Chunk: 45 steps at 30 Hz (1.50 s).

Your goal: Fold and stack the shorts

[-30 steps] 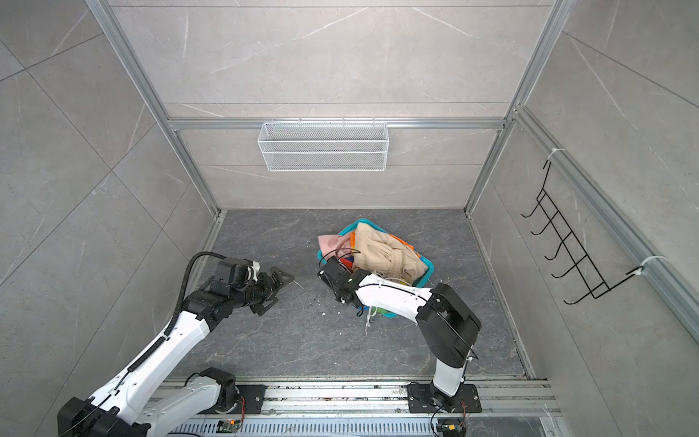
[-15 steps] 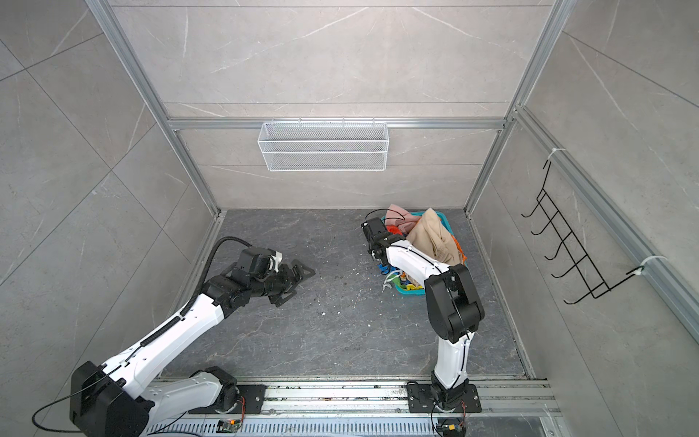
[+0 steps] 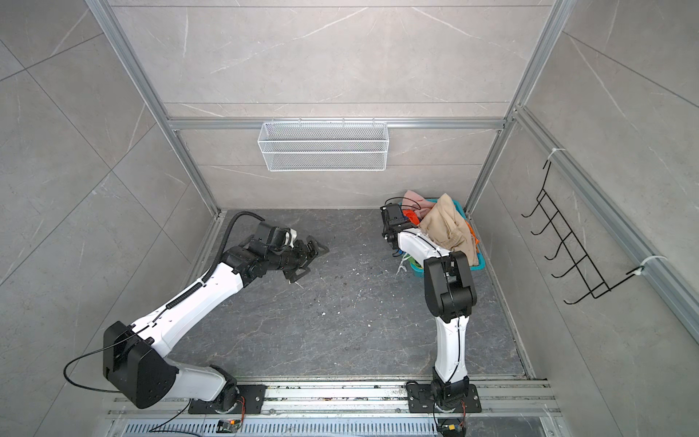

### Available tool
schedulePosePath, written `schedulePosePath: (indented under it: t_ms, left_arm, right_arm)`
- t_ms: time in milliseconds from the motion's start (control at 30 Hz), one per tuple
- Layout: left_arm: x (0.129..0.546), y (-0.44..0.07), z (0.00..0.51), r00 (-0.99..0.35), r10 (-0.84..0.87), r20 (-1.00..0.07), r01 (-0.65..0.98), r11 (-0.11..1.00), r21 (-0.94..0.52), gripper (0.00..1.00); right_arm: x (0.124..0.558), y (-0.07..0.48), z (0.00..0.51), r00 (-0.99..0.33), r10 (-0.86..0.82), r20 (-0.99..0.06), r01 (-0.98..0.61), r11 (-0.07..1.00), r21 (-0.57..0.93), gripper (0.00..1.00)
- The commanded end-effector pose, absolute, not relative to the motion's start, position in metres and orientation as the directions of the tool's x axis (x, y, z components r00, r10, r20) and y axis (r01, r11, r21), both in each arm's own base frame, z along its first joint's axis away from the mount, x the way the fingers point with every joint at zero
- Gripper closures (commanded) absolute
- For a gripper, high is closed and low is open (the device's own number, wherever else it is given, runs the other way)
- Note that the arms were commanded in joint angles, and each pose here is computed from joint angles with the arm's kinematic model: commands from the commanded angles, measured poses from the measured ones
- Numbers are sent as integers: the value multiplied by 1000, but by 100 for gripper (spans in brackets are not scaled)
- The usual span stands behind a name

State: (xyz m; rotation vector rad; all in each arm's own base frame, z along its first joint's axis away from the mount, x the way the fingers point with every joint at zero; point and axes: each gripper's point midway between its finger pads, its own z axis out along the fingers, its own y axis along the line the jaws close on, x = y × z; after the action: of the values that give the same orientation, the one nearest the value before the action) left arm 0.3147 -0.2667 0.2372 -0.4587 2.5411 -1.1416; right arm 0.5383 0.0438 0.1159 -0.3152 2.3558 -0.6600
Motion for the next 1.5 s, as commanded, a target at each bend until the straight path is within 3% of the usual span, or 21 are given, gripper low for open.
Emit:
schedulePosePath:
  t_ms: [0,600,800,900,1000,1100,1233,1367,1467]
  left_arm:
    - [319,-273,243,-906,-388,-167,-133,637,-759,0]
    - [330,-288,234,-918,-369,-143,-138,637,-758,0]
    - [328,-286,243,-915,-365,-169,-111,633,-766,0]
    - [330,-285,249,-910,-361,-202,-83,638,-765,0]
    - [334,-287,254,-910,-340,-238,-43,648,-760,0]
    - [339,-288,255,-907,-315,-278,-7,674,-739,0]
    - [345,-298,253,-910,-283,-302,26,691,-722,0]
    - [343,-323,255,-925,-202,-323,93,701,-707,0]
    - [336,-342,252,-933,-116,-341,154,728,-668,0]
  right_arm:
    - [536,24,95,-773,-390,-500,-59,829,-556,87]
    - [497,9,110,-752,-372,-544,-12,833,-553,82]
    - [491,20,136,-738,-304,-603,2,892,-452,48]
    - [484,32,167,-705,-230,-671,18,940,-341,23]
    - [470,35,206,-662,-113,-741,74,974,-215,7]
    - [446,31,230,-646,50,-762,146,987,-60,1]
    - [421,18,237,-645,204,-737,232,970,65,1]
    - [407,-21,216,-671,380,-637,370,916,157,1]
    - [400,-42,195,-653,538,-534,441,843,309,6]
